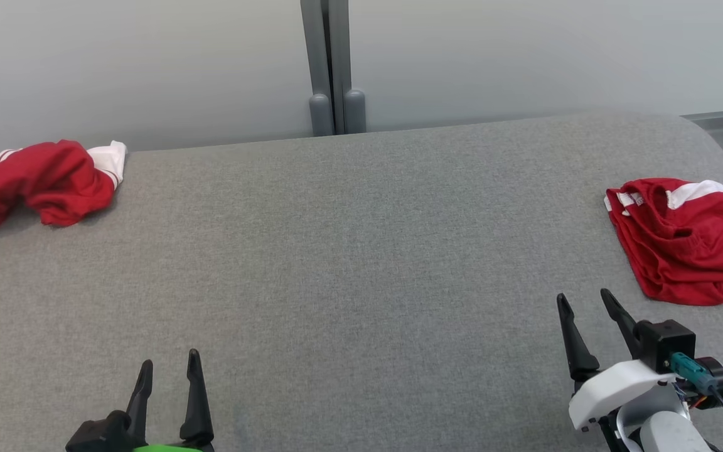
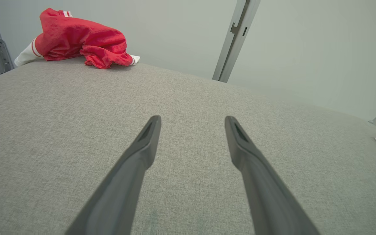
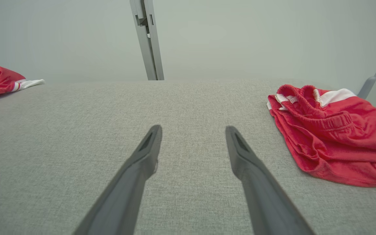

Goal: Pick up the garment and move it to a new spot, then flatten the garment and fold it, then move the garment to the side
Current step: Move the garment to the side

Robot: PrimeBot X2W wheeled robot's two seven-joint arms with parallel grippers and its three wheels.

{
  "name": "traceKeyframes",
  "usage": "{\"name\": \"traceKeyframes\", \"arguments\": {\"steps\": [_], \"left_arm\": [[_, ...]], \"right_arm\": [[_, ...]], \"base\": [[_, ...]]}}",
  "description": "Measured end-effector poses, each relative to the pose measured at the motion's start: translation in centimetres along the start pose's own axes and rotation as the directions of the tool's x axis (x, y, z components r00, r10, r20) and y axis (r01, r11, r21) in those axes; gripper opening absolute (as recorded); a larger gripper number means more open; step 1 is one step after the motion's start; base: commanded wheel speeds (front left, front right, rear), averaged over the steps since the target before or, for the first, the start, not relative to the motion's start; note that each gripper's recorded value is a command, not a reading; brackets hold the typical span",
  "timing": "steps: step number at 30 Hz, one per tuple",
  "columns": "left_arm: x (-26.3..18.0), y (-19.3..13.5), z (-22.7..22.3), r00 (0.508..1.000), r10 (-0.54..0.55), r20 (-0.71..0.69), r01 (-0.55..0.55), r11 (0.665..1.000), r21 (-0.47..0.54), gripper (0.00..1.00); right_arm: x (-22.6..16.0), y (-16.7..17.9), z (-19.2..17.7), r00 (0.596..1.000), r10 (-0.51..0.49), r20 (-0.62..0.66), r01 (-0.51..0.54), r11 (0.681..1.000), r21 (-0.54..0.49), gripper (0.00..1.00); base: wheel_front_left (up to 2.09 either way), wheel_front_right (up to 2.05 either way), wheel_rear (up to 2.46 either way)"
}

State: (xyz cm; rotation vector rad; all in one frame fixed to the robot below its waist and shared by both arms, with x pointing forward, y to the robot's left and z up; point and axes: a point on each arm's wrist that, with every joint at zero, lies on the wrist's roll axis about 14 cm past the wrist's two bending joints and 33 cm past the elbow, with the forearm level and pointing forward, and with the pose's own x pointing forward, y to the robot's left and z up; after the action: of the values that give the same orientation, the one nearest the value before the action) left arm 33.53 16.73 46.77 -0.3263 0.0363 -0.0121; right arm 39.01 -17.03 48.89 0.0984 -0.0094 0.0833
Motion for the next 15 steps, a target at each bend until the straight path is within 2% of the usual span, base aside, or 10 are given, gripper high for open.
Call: {"name": "traceKeyframes", "arguments": {"steps": [15], "left_arm": [[-0.56,-0.52,-0.16,1.000,-0.004,-0.003,0.004,1.000,-0.014,1.00]], "right_arm": [[-1.13,0.38,0.00,1.000,0.009,0.006,-0.009,1.000,0.008,1.00]], "base": [[0.00,0.00,0.00]]}}
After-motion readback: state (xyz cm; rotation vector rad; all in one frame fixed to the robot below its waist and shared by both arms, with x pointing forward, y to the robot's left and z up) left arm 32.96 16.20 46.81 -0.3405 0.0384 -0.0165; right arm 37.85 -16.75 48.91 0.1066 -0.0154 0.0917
